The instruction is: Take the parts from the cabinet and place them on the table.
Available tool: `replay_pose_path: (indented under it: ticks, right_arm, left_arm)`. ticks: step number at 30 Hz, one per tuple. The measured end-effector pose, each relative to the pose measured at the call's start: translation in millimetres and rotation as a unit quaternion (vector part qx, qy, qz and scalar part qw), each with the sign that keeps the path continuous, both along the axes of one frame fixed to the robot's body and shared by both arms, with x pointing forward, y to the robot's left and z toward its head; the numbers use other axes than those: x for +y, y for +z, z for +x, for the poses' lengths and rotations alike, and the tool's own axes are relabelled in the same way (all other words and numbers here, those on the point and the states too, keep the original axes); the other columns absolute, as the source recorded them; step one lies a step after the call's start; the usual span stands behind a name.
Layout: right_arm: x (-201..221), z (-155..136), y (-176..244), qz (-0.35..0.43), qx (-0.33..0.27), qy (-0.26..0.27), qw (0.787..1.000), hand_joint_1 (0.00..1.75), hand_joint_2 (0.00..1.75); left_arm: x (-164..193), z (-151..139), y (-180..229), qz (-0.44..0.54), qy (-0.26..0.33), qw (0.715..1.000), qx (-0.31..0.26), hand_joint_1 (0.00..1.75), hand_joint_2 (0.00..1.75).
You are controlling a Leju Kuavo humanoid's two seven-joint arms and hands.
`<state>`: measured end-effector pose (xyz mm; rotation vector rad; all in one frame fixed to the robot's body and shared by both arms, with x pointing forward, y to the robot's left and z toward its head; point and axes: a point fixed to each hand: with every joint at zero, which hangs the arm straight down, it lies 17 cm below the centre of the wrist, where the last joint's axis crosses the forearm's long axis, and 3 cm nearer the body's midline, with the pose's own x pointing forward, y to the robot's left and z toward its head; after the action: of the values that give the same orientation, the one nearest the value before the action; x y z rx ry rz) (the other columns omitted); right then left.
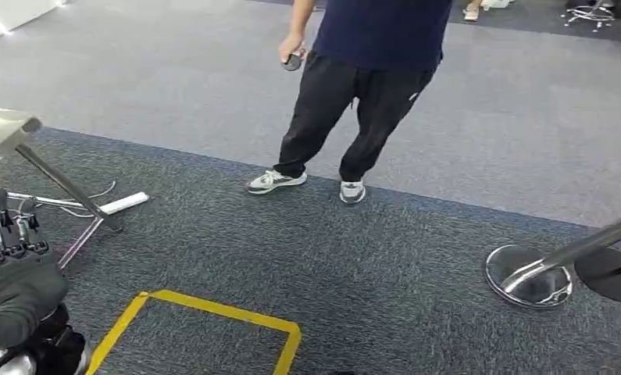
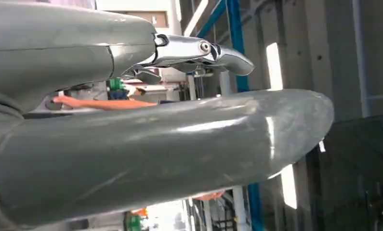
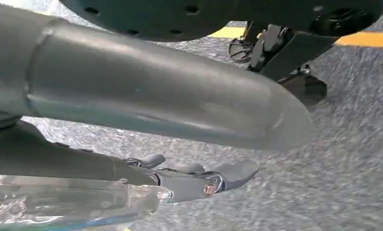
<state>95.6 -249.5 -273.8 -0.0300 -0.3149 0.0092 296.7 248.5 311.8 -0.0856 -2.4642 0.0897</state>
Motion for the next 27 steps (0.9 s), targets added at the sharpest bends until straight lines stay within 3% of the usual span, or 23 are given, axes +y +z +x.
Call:
replay_pose_path:
  ticks: [27]
  right_arm:
    - [4,1,0,0.003,0.002,0.004,1.0,0.0,0.0]
  left_arm:
    - [12,0,-3,-0.001,0.012,1.0,0.004,0.0,0.0]
